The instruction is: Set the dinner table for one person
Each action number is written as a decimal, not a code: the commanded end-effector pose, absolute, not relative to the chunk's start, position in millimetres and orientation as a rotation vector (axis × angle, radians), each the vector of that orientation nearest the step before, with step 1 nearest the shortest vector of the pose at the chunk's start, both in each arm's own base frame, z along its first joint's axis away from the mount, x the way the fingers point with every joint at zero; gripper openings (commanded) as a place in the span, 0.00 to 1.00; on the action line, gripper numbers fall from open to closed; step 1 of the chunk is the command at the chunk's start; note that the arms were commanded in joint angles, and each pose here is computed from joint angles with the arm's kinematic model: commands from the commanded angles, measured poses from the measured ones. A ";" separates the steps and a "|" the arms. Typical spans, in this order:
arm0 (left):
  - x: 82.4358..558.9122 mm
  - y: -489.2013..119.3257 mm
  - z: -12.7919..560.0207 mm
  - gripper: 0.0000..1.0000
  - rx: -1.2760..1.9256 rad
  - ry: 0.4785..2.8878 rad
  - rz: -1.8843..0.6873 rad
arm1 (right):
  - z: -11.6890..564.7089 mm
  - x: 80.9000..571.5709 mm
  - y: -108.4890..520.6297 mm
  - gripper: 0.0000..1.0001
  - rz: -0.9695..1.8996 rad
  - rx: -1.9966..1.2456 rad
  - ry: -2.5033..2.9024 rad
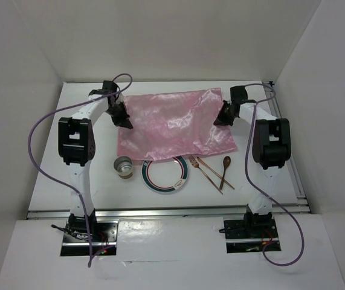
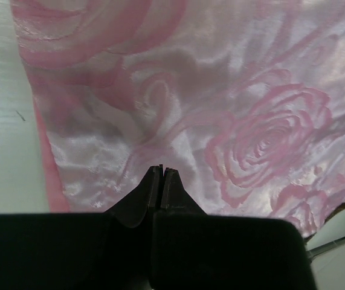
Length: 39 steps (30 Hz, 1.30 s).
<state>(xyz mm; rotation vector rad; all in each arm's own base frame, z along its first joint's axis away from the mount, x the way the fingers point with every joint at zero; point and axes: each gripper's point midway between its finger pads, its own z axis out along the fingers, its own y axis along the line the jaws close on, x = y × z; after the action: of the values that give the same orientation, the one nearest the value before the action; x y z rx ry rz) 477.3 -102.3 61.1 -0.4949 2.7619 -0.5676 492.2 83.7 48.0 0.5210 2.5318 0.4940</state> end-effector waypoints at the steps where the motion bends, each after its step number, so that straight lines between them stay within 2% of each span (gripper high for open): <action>1: 478.2 -90.3 42.5 0.00 -0.515 2.793 -0.495 | 42.6 489.1 83.4 0.04 0.469 0.511 2.527; 7: 474.1 -84.6 11.2 0.00 -0.533 2.854 -0.436 | 10.0 455.8 88.9 0.04 0.475 0.561 2.607; 15: 470.2 -69.0 -12.4 0.00 -0.577 2.906 -0.375 | -3.6 395.4 110.2 0.04 0.438 0.566 2.714; 24: 443.7 -46.5 -11.0 0.00 -0.611 2.920 -0.256 | -14.0 346.4 112.1 0.04 0.394 0.572 2.779; 39: 427.2 -20.4 10.8 0.00 -0.641 2.876 -0.148 | -16.5 305.0 125.8 0.02 0.395 0.510 2.832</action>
<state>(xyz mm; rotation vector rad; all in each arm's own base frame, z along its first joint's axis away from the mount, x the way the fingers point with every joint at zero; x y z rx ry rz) 449.4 -53.6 22.5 -0.6255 2.8110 -0.3424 355.8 133.9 14.2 0.4911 2.6569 0.5271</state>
